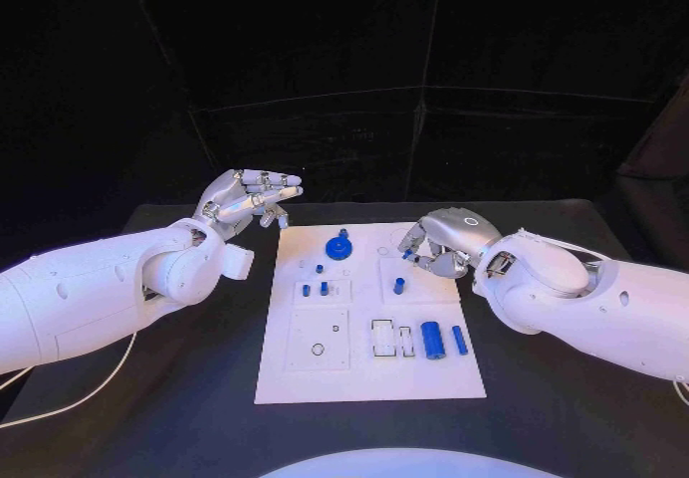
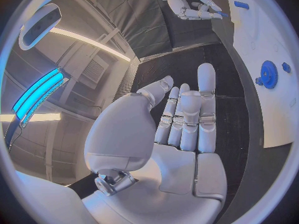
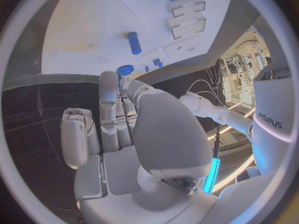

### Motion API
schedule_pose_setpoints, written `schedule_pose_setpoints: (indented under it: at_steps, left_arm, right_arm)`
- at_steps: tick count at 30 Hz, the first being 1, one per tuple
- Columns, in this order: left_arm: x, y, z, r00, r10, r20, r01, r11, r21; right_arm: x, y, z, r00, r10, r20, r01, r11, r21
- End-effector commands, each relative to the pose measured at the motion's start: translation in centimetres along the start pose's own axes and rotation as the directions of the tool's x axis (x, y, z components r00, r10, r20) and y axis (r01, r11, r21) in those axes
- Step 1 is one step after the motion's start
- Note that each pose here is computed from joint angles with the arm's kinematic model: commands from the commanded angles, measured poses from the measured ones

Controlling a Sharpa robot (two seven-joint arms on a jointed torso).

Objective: Assemble the parts on the task board

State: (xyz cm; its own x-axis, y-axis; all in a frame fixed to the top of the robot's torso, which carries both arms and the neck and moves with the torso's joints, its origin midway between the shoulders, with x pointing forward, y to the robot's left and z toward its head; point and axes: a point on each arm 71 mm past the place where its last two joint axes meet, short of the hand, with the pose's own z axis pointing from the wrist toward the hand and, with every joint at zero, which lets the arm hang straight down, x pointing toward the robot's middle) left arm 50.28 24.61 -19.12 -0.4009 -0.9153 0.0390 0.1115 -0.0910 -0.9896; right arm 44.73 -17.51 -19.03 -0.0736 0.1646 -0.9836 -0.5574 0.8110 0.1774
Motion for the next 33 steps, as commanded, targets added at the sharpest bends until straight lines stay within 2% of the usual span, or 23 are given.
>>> schedule_pose_setpoints:
  at_steps: [1,5,12,22,33]
  left_arm:
    - [0.19,-0.13,0.13,1.0,-0.013,-0.011,0.013,1.0,0.008]
    - [0.52,-0.11,0.25,1.0,-0.017,-0.018,0.017,1.0,0.009]
    - [1.11,-0.1,0.38,0.999,-0.032,-0.026,0.032,0.999,0.008]
    - [1.76,-0.13,0.48,0.998,-0.044,-0.037,0.045,0.999,0.006]
    - [1.98,-0.17,0.56,0.998,-0.047,-0.042,0.047,0.999,0.006]
  right_arm:
    - [-0.4,1.8,0.2,0.998,0.056,0.032,-0.054,0.997,-0.048]
    - [0.2,5.1,1.1,0.996,0.088,-0.002,-0.087,0.988,-0.125]
    - [3.3,8.5,1.9,0.991,0.103,-0.08,-0.117,0.973,-0.199]
    - [6.5,10.0,2.2,0.979,0.06,-0.192,-0.101,0.973,-0.209]
    - [7.9,10.5,2.3,0.971,0.025,-0.239,-0.078,0.973,-0.216]
